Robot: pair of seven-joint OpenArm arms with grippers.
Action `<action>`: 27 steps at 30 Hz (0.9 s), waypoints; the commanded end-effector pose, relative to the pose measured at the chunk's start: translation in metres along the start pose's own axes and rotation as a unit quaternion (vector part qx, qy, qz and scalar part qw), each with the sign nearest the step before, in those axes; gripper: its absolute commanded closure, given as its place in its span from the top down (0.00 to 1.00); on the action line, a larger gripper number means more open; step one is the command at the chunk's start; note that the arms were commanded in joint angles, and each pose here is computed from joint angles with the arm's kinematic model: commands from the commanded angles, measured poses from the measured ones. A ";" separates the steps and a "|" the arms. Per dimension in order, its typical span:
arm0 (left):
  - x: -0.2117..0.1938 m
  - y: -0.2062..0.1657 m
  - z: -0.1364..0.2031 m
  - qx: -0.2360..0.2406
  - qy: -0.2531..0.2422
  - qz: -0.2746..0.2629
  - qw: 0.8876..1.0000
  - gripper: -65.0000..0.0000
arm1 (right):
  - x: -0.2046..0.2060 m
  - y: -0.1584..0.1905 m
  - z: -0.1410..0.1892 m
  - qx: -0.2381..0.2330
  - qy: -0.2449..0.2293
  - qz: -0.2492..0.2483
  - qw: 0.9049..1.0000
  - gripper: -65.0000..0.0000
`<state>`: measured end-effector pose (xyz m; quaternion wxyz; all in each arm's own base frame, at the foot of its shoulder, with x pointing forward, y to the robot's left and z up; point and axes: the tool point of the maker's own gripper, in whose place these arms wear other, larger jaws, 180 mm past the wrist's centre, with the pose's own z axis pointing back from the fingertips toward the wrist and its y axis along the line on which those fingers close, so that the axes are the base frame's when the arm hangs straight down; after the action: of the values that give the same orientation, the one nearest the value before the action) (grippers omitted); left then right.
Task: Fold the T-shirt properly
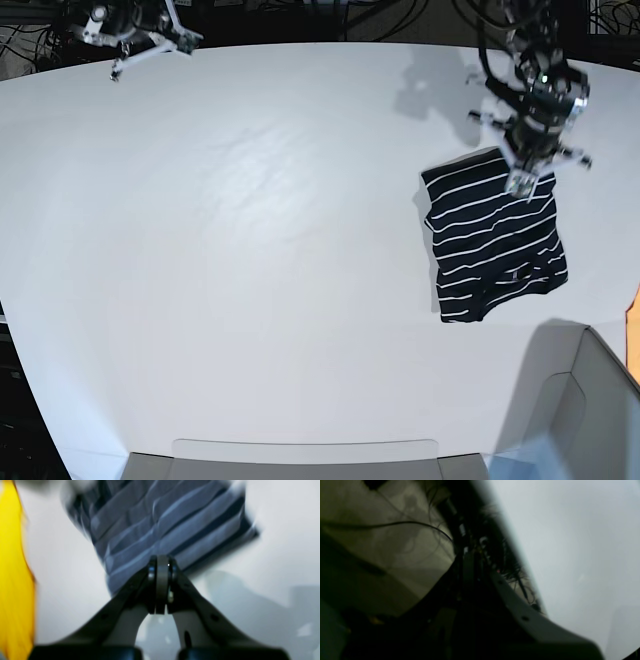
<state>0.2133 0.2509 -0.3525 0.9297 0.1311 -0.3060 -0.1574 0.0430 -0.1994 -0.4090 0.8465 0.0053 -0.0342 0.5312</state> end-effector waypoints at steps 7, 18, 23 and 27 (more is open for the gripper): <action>-0.098 0.017 0.040 0.050 0.084 0.076 0.992 0.00 | -0.047 0.059 0.012 0.082 0.051 0.043 0.994 0.00; -0.235 -0.033 0.091 -0.026 0.258 0.069 0.963 0.00 | -0.054 0.070 -0.013 0.116 0.073 0.066 0.988 0.00; -0.284 -0.084 0.088 -0.097 0.308 0.099 0.941 0.00 | -0.088 0.078 -0.048 0.149 0.147 0.129 0.969 0.00; -0.313 -0.140 0.088 -0.171 0.348 0.116 0.914 0.00 | -0.099 0.083 -0.068 0.178 0.163 0.167 0.956 0.00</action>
<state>-0.1048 0.2231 -0.5014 0.9974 -0.0236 0.0532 -0.0417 -0.0724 -0.2450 -0.4889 0.7291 0.0640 0.1977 0.6521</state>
